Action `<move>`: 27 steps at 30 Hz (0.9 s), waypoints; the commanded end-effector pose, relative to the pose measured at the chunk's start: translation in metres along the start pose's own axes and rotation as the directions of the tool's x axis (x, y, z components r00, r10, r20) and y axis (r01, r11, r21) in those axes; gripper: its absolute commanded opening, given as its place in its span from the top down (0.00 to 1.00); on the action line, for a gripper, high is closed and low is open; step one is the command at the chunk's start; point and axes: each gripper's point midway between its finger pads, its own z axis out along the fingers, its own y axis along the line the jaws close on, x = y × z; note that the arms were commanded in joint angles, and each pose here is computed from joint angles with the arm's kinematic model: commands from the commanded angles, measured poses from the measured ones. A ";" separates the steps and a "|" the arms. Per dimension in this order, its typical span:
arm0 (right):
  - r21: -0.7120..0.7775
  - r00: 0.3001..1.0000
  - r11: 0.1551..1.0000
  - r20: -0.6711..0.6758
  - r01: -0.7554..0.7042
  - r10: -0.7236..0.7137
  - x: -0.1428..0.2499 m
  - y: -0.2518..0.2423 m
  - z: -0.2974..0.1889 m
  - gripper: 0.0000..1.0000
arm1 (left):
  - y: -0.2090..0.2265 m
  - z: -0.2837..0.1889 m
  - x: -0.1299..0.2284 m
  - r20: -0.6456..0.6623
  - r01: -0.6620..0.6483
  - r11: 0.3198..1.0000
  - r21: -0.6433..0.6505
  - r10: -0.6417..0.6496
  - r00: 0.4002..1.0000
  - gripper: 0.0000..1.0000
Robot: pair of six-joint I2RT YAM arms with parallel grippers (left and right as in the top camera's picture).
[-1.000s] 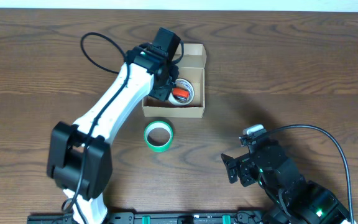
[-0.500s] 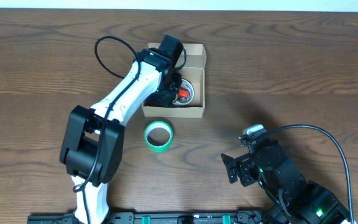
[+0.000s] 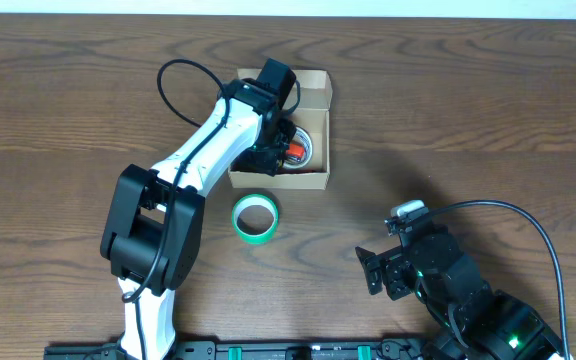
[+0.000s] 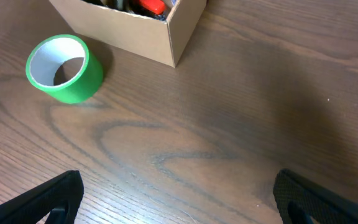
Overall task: Pack container
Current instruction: 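Carry the dispenser with the left gripper into the box and release, then move the left gripper to the green tape roll and grip its rim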
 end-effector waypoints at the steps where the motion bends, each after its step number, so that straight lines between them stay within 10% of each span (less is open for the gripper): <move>1: 0.000 1.000 1.000 0.000 -0.006 0.006 0.001 0.001 0.000 0.01 | -0.016 -0.015 -0.004 0.045 -0.035 0.998 0.044 0.033 0.998 0.37; 5: 0.000 1.000 1.000 0.000 -0.006 0.006 0.001 0.001 0.000 0.01 | -0.031 -0.038 -0.007 0.090 -0.076 0.992 0.103 0.066 0.994 0.35; 13: 0.000 1.000 1.000 0.000 -0.006 0.006 0.001 0.001 0.000 0.01 | -0.018 -0.110 -0.006 0.174 -0.083 0.986 0.141 0.058 0.983 0.02; 27: 0.000 1.000 1.000 0.000 -0.006 0.006 0.001 0.001 0.000 0.01 | 0.112 -0.211 0.002 0.267 0.092 0.993 0.070 -0.107 0.958 0.04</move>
